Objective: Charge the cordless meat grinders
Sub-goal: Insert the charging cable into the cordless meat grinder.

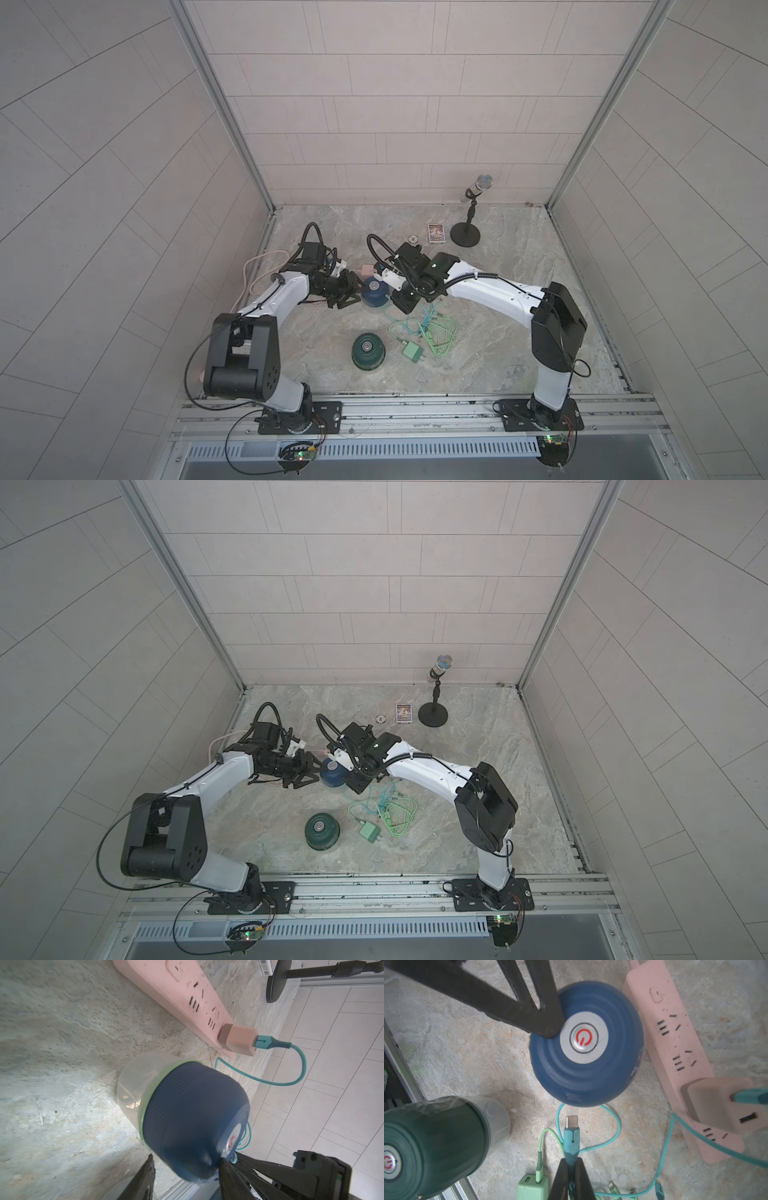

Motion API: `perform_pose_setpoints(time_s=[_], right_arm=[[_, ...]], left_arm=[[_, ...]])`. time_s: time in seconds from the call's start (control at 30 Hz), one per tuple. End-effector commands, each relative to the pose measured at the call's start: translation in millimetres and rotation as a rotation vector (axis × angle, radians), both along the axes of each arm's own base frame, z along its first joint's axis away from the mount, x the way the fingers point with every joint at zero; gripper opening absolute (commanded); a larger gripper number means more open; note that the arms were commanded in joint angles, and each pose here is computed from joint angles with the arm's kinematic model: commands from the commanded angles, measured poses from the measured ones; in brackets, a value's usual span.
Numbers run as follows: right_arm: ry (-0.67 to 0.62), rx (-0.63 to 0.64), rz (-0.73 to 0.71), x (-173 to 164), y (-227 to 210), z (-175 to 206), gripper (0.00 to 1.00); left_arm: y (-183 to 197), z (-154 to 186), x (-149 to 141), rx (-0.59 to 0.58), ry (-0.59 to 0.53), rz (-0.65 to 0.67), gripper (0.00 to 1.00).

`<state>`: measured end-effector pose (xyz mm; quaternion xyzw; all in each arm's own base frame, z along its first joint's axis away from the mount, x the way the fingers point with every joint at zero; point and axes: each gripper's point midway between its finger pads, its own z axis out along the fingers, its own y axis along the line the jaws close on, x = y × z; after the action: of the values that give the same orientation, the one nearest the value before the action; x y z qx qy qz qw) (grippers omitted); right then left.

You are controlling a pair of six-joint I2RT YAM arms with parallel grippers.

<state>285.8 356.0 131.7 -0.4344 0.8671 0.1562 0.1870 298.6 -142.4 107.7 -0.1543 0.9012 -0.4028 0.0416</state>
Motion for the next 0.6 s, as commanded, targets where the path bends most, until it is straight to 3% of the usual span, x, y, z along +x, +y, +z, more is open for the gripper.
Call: perform_pose_setpoints(time_s=[0.0, 0.57], right_arm=[[-0.009, -0.009, 0.014, 1.5, 4.1, 1.2, 0.07], [0.004, -0.018, 0.025, 1.5, 9.2, -7.9, 0.07]], left_arm=[[7.3, -21.1, -16.3, 0.065, 0.072, 0.007, 0.50], [6.0, -24.1, -18.8, 0.059, 0.090, 0.007, 0.48]])
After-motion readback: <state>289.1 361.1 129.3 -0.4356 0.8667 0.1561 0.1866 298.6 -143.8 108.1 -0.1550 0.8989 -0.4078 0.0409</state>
